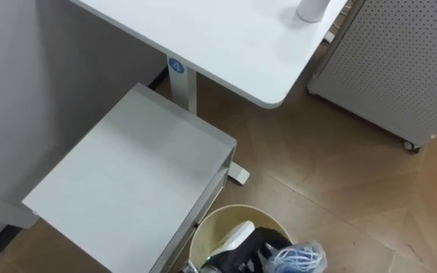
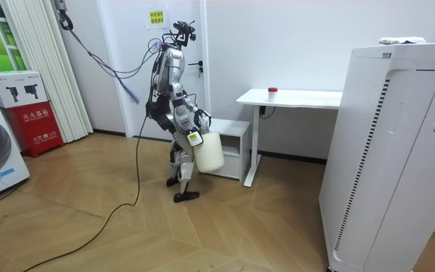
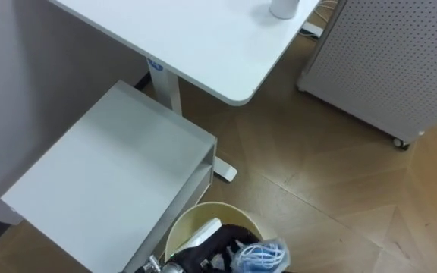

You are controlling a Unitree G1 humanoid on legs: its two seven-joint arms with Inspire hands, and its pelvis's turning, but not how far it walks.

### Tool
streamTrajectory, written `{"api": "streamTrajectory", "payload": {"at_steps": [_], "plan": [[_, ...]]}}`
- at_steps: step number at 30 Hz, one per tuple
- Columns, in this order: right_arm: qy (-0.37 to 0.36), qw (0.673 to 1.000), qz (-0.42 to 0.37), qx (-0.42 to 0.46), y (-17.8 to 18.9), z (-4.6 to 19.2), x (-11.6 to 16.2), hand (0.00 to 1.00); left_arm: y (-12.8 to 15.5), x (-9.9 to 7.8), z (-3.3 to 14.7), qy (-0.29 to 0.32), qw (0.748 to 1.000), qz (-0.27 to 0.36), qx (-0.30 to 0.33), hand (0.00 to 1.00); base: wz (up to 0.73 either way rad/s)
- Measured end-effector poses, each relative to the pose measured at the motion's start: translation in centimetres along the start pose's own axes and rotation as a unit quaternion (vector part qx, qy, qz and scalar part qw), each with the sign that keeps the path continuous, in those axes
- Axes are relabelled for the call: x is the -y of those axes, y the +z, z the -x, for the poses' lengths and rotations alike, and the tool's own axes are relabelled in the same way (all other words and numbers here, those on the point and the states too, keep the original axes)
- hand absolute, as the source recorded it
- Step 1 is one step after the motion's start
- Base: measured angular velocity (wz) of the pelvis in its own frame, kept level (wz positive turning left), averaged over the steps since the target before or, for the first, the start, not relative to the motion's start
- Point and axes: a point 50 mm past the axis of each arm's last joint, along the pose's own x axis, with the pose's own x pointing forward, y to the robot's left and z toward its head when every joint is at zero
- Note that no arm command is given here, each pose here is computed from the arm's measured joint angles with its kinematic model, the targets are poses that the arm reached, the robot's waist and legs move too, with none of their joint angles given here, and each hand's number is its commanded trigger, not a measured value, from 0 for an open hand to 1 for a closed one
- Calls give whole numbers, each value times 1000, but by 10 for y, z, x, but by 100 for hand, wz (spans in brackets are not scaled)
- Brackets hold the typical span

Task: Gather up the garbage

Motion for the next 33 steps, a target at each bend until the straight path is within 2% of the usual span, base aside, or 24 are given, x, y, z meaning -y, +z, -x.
{"api": "streamTrajectory", "payload": {"at_steps": [10, 24, 33], "plan": [[4, 1000, -1, 4, -2, 1, 0, 100, -3, 10, 4, -17, 1000, 3, -5, 0, -1], [7, 1000, 24, -5, -4, 2, 4, 100, -11, 6, 9, -32, 999, -11, -15, 0, 0], [2, 1000, 20, -24, -9, 6, 16, 100, -11, 2, 12, -48, 998, -44, -8, 0, -9]]}}
